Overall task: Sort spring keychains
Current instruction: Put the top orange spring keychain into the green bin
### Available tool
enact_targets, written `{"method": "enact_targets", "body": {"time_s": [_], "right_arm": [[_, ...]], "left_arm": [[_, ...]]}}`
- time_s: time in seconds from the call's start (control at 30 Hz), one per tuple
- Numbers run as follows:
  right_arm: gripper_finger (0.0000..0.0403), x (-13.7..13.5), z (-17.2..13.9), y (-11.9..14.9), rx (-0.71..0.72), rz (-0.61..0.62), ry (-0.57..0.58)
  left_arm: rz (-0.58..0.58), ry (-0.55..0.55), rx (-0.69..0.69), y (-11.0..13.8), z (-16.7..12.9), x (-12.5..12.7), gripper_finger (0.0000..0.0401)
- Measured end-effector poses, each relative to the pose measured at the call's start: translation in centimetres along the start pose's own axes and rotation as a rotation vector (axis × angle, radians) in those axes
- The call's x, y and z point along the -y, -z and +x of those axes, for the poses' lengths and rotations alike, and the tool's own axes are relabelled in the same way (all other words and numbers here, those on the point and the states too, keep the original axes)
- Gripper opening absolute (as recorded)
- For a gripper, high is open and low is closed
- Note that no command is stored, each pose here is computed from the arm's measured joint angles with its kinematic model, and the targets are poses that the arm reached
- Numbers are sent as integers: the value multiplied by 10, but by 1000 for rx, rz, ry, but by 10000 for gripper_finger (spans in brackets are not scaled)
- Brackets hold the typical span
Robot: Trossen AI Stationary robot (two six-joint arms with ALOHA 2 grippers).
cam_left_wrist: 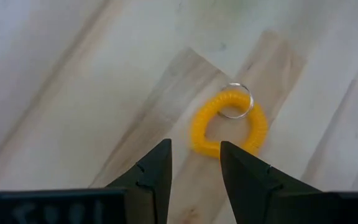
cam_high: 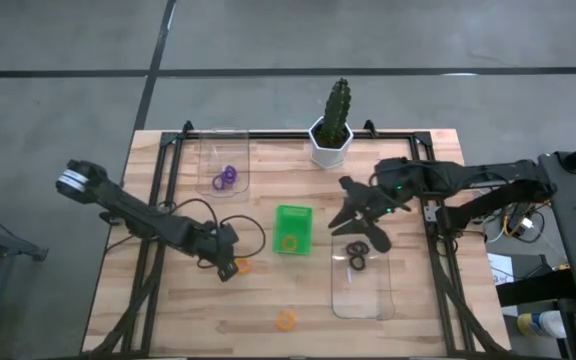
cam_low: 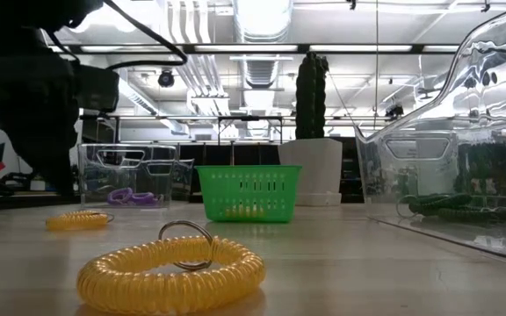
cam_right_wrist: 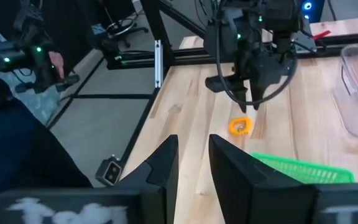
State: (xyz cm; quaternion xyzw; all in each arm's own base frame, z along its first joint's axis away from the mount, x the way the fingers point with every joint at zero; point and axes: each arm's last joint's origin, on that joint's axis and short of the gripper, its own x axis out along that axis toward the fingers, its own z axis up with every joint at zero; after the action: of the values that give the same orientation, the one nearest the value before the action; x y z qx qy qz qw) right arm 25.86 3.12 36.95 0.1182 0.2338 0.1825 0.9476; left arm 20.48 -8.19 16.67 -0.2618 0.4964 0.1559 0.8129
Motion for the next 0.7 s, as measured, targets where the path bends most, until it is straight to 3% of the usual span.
{"method": "enact_targets", "body": {"time_s": [0.2, 0.37, 0.7], "right_arm": [[91, -4, -21, 14, 29, 34, 0], [83, -3, -31, 30, 62, 54, 70], [73, 4, -34, 63, 135, 72, 77]], "left_arm": [[6, 37, 5, 0, 3, 5, 129], [29, 80, 29, -1, 3, 10, 129], [-10, -10, 69, 0, 13, 8, 129]]}}
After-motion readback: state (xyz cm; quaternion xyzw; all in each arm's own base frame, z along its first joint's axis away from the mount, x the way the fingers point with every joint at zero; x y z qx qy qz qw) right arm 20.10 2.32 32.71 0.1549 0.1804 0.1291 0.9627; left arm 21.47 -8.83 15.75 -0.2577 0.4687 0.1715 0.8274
